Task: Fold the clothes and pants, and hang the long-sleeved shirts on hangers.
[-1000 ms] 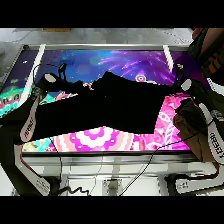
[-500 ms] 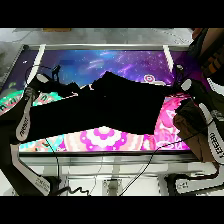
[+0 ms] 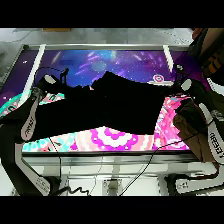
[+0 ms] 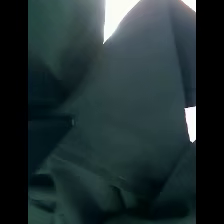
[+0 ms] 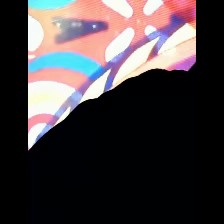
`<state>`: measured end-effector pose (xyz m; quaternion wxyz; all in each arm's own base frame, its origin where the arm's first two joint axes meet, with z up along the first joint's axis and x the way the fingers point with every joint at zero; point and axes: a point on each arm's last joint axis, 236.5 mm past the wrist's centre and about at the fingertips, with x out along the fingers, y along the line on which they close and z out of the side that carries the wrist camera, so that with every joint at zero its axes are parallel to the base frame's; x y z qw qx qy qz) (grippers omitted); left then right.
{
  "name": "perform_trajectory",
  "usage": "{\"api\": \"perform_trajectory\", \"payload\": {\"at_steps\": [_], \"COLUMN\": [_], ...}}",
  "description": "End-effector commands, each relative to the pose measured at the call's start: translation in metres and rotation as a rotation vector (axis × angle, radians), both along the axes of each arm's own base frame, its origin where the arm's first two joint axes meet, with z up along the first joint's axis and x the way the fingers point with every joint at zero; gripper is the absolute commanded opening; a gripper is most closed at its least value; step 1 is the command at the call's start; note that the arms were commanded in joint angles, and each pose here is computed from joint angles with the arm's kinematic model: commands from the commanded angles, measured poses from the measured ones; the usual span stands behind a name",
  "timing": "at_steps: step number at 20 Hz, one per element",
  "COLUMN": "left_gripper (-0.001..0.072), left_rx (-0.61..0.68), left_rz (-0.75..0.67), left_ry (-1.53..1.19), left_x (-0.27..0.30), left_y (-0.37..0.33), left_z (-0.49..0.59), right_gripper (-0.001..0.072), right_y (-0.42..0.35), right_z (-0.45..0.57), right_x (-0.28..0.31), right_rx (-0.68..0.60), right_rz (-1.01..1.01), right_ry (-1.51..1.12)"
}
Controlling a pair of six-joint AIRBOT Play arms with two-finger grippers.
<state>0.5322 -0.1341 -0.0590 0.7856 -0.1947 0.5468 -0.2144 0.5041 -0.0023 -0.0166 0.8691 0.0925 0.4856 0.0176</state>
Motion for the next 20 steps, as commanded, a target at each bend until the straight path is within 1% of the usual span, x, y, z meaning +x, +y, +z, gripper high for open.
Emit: {"api": "perform_trajectory", "payload": {"at_steps": [1,6,10,12,16,20], "left_gripper": [0.0019,0.0018,0.0018,0.0018,0.0018,0.0018], "left_rx": [0.006,0.016,0.051,0.073,0.107,0.129], "left_rz": [0.036,0.138,0.312,0.4,0.522,0.591], "left_ry": [-0.063,-0.177,-0.362,-0.444,-0.526,-0.525], "left_x": [0.016,0.042,0.071,0.078,0.081,0.073], "left_y": [0.005,0.053,0.122,0.159,0.217,0.261], "left_z": [0.012,0.055,0.114,0.141,0.168,0.168], "right_gripper": [0.0018,0.0018,0.0018,0.0017,0.0018,0.0017], "right_y": [0.0,-0.02,-0.062,-0.084,-0.097,-0.097], "right_z": [-0.001,0.004,0.021,0.034,0.044,-0.007], "right_x": [-0.001,0.009,0.028,0.039,0.063,0.069], "right_rx": [-0.002,-0.074,-0.046,-0.056,-0.063,-0.024], "right_rz": [0.001,-0.011,-0.169,-0.216,-0.258,-0.284], "right_ry": [0.004,-0.044,-0.156,-0.234,-0.36,-0.296]}}
